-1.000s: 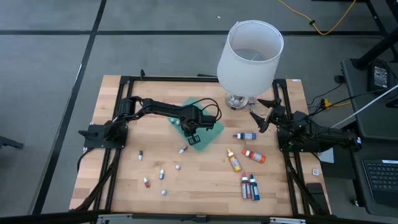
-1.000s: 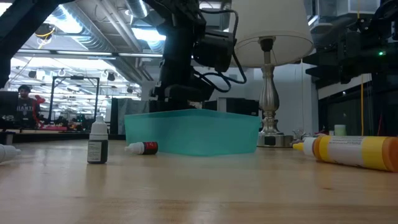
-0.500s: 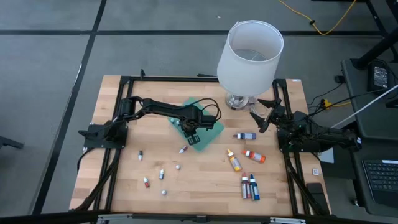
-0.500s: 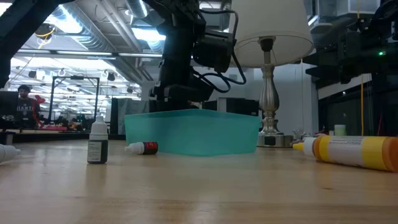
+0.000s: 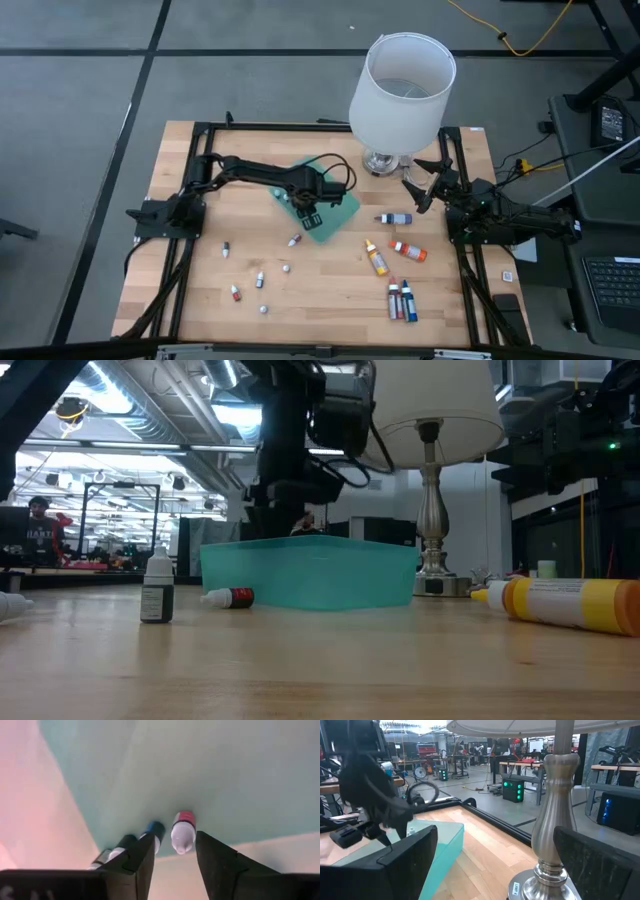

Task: Pick & Place food coloring
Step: Put the small pink food coloring bottle into the green bin, then put the top small black food coloring bottle into the green bin

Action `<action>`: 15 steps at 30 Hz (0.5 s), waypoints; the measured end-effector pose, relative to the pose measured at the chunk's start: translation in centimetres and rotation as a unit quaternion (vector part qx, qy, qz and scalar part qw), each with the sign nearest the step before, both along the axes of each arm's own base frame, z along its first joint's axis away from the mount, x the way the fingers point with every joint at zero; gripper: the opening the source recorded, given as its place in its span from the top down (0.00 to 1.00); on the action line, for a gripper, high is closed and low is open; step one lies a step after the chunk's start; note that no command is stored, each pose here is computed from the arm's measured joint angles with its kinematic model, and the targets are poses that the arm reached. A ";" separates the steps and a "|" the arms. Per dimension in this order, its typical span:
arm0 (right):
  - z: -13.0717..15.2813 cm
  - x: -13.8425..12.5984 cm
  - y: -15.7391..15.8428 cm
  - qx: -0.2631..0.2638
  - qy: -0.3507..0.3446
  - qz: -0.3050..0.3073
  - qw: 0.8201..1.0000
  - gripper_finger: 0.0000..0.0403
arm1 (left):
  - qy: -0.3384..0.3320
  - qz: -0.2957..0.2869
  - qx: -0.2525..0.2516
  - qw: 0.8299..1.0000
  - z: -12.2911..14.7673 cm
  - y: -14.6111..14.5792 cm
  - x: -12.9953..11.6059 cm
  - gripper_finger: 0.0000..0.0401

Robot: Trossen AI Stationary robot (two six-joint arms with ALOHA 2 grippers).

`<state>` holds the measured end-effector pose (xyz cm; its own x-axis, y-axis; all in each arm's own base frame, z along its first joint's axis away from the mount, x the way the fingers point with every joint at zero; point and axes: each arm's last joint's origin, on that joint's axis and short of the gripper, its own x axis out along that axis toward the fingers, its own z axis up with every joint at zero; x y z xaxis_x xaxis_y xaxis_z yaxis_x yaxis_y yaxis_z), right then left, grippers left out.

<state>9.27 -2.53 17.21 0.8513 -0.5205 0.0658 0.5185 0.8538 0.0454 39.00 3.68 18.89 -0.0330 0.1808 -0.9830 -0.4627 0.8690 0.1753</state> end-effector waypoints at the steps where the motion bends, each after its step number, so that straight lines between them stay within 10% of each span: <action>1: 0.0 0.0 0.0 0.000 0.000 0.000 1.000 0.02 | -0.005 0.000 0.001 1.000 0.3 0.0 -0.1 0.63; 15: 0.0 0.0 0.0 0.000 0.000 0.000 1.000 0.02 | -0.122 0.029 0.047 0.991 7.4 -2.7 -2.2 0.28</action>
